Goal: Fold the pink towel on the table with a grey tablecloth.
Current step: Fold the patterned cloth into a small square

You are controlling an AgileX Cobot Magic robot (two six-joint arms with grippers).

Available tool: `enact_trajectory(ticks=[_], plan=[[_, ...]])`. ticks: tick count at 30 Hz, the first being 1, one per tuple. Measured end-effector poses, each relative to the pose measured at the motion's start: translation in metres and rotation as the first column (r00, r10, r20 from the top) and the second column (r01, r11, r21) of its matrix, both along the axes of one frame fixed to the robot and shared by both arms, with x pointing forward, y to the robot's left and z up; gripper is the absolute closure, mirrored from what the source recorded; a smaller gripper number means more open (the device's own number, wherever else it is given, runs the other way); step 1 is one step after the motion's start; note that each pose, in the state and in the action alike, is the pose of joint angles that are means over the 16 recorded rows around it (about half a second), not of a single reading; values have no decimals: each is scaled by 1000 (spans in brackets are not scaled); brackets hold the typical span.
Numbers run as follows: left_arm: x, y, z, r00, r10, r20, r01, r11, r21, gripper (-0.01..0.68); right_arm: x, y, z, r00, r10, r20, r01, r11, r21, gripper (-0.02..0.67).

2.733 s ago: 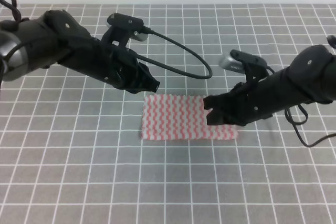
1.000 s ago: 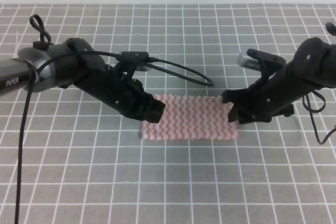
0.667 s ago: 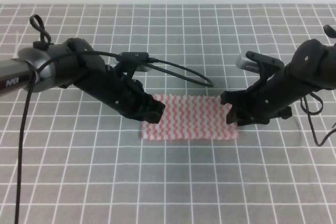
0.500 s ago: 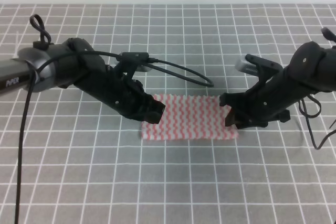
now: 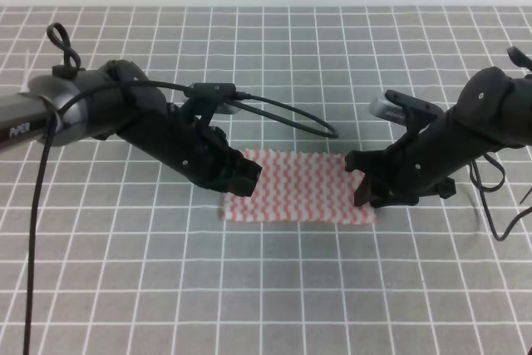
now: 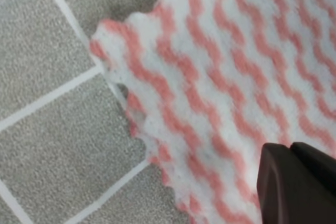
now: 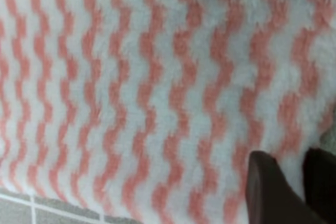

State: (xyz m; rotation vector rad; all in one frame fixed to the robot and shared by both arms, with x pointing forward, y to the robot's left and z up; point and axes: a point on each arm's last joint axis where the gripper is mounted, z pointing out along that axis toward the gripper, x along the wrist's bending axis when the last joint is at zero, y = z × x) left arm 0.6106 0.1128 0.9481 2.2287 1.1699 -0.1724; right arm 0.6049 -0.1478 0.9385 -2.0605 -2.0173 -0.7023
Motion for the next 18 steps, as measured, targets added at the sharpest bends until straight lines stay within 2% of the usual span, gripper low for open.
enact_trajectory(ticks=[18], plan=[[-1,0,0,1000,-6,-5,6,1000,0,673,5,3,7,1000,10,27,-10,1000,16,650]])
